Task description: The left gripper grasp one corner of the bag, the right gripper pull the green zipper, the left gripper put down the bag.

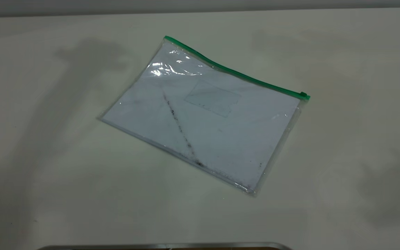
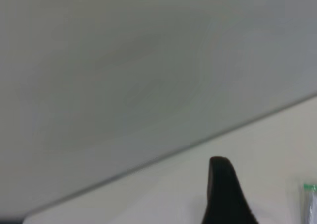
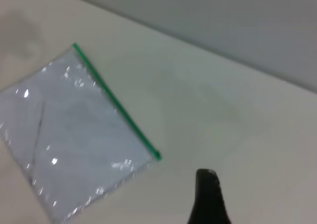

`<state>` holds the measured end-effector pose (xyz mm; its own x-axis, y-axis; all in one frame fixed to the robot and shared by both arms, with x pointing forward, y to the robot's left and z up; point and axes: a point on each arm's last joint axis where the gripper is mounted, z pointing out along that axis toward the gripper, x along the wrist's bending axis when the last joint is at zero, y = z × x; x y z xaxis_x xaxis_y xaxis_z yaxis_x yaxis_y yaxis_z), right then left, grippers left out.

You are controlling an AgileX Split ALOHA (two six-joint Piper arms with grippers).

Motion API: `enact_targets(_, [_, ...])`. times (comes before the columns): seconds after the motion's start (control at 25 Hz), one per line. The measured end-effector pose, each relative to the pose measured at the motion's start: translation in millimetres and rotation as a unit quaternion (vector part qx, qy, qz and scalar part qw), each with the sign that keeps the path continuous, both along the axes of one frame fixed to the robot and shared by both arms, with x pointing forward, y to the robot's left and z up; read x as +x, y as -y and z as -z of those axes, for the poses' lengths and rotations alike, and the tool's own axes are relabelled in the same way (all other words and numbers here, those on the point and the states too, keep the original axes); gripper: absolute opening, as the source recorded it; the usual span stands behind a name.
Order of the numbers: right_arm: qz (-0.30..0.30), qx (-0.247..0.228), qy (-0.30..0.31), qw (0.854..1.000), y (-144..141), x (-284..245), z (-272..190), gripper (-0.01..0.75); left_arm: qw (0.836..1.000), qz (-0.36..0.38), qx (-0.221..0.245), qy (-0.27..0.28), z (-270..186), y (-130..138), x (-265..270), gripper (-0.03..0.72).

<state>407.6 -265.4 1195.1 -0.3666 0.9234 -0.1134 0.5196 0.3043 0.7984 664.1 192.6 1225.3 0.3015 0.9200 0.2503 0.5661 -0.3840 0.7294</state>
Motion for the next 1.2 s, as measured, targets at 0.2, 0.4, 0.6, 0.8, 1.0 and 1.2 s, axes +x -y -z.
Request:
enact_targets(0.2, [0.003, -0.005, -0.01, 1.0, 6, -41, 32, 0.579, 0.999, -0.037, -0.01, -0.03, -21, -19, -56, 0.509])
enact_targets(0.4, [-0.003, 0.022, 0.033, 0.999, 9, -94, 51, 0.579, 0.997, -0.061, -0.031, -0.043, -36, -41, -133, 0.509])
enact_targets(0.6, [-0.004, 0.045, 0.07, 0.997, 13, -142, 70, 0.579, 0.993, -0.082, -0.044, -0.067, -21, -60, -200, 0.509])
enact_targets(0.8, [-0.007, 0.049, 0.058, 0.997, 15, -167, 94, 0.579, 0.991, -0.093, -0.047, -0.088, 12, -79, -265, 0.509])
enact_targets(1.0, [0.0, 0.04, 0.028, 0.999, 18, -178, 120, 0.579, 0.988, -0.104, -0.053, -0.1, 54, -95, -321, 0.509])
enact_targets(1.2, [0.008, 0.035, 0.028, 0.999, 20, -180, 140, 0.579, 0.99, -0.097, -0.052, -0.09, 90, -107, -364, 0.509])
